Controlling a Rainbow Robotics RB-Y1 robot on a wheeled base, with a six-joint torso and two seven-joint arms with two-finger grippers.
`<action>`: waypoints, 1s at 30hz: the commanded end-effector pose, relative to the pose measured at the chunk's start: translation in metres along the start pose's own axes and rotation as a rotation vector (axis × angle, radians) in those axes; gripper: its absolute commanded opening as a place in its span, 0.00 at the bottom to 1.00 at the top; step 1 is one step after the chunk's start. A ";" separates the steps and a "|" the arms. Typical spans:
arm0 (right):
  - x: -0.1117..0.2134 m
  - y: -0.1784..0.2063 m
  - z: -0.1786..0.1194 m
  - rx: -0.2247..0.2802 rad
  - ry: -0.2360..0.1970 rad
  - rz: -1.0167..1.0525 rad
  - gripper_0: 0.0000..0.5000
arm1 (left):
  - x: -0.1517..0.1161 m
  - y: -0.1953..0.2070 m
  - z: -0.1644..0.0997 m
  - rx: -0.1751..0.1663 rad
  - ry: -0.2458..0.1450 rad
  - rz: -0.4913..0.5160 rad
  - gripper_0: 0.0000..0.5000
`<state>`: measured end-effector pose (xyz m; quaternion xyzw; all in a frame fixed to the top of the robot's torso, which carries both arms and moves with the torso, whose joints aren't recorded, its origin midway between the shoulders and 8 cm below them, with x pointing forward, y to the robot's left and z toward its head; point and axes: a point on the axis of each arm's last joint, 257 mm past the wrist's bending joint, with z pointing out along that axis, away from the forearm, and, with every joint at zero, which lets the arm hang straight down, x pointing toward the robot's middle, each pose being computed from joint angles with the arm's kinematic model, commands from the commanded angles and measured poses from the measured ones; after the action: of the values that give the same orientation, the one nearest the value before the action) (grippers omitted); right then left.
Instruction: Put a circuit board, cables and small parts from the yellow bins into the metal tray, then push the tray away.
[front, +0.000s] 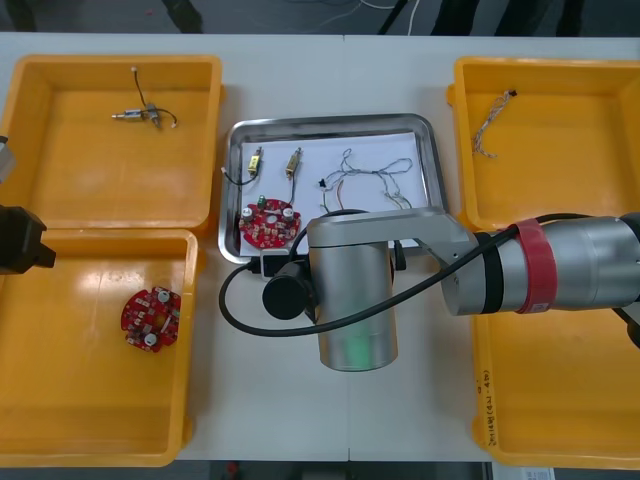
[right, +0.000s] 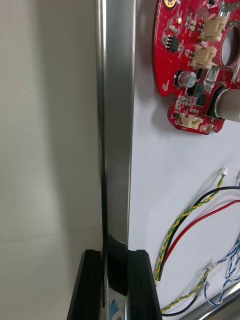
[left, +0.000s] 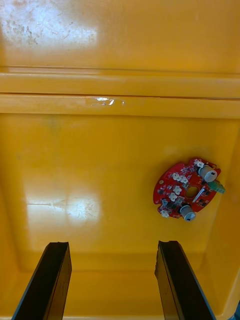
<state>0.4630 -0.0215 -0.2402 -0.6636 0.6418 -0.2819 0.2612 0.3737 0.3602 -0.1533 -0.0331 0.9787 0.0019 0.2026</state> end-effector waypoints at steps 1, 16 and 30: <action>-0.015 -0.027 -0.007 0.062 -0.027 -0.052 0.03 | -0.002 0.009 -0.010 -0.028 -0.024 0.062 1.00; -0.017 -0.066 0.005 0.119 -0.030 -0.029 0.03 | -0.002 0.009 -0.010 -0.028 -0.024 0.062 1.00; -0.023 -0.096 0.009 0.163 -0.052 -0.024 0.02 | -0.002 0.009 -0.010 -0.028 -0.024 0.062 1.00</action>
<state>0.5274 -0.0145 -0.2070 -0.6389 0.6377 -0.3005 0.3079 0.3737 0.3602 -0.1532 -0.0331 0.9787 0.0019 0.2026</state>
